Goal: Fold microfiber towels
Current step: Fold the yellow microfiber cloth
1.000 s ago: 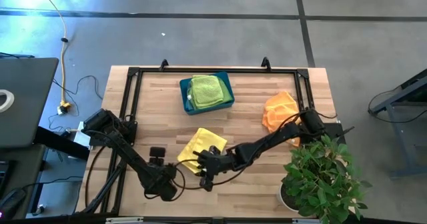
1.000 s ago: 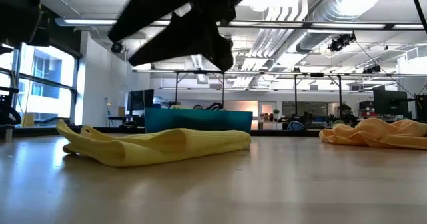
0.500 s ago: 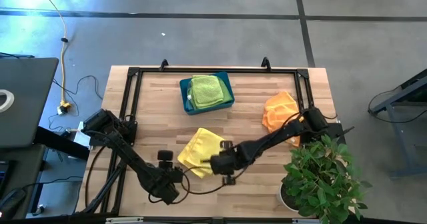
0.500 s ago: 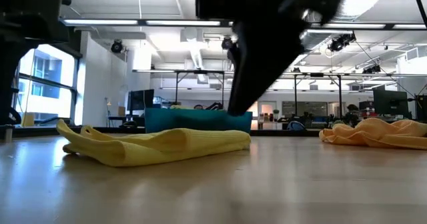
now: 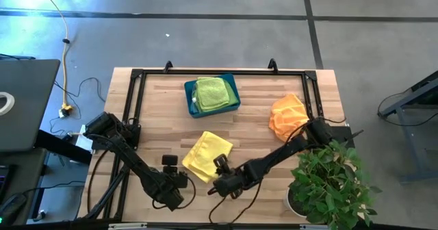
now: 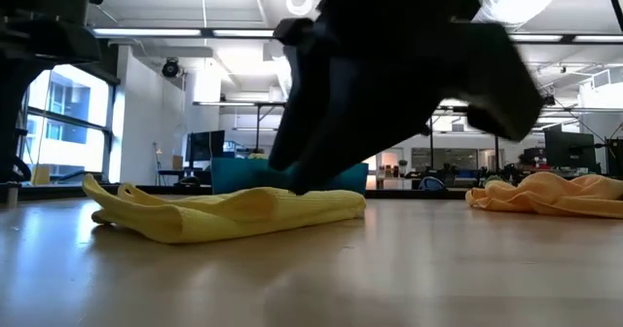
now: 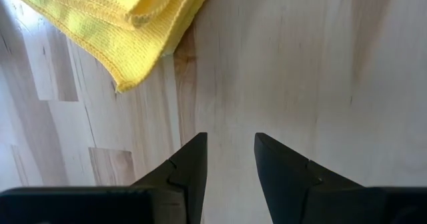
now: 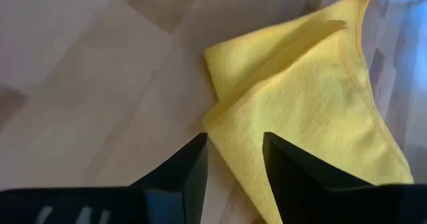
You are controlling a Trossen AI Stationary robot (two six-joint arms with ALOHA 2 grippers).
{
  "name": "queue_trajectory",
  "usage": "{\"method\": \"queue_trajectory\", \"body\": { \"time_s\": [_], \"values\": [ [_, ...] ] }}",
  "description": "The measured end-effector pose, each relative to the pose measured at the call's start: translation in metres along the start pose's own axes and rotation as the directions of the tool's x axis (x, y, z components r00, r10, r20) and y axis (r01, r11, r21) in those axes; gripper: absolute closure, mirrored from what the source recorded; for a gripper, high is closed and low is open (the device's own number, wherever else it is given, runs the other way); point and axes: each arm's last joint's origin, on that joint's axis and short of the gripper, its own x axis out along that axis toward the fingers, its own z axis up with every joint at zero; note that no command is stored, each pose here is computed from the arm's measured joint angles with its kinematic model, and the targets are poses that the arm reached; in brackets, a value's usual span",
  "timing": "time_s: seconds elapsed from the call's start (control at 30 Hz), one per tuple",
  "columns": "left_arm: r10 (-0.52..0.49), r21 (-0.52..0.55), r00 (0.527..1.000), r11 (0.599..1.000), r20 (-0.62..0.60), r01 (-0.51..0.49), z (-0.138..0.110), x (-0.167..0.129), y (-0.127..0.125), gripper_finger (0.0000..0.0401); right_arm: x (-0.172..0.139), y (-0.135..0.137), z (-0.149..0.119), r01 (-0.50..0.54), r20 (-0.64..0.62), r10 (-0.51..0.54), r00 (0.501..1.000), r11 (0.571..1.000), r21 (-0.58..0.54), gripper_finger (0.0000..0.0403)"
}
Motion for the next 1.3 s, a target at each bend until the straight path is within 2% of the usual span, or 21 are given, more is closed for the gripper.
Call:
{"method": "queue_trajectory", "body": {
  "time_s": [0.3,0.4,0.6,0.67,0.73,1.0,1.3],
  "values": [
    [-0.004,-0.022,1.0,1.0,0.004,0.004,0.0,0.0,0.0,0.0286,0.027,0.006,-0.005,0.011,-0.004,-0.011,1.0,0.999,0.034,0.0271],
    [-0.004,-0.021,1.0,1.0,0.003,0.005,0.0,0.0,0.0,0.0286,0.027,0.008,-0.005,0.014,-0.003,-0.014,1.0,0.998,0.059,0.0299],
    [-0.003,-0.021,1.0,1.0,0.002,0.003,0.0,0.0,0.0,0.0286,0.023,0.013,-0.003,0.005,0.005,-0.005,1.0,0.999,0.051,0.0384],
    [-0.004,-0.021,1.0,1.0,0.003,0.004,0.0,0.0,0.0,0.0286,0.023,0.014,-0.003,-0.002,0.007,0.001,1.0,0.999,0.051,0.0397],
    [-0.003,-0.021,1.0,1.0,0.002,0.003,0.0,0.0,0.0,0.0286,0.022,0.013,0.0,-0.001,0.01,0.001,1.0,0.998,0.057,0.0394],
    [-0.006,-0.021,1.0,1.0,0.0,0.006,0.0,0.0,0.0,0.0286,0.002,-0.018,0.037,0.05,0.12,-0.082,0.989,0.967,0.252,0.04],
    [-0.006,-0.021,1.0,1.0,0.0,0.006,0.0,0.0,0.0,0.0286,-0.007,-0.046,0.054,0.022,0.198,-0.149,0.969,0.847,0.531,0.0401]
  ]
}}
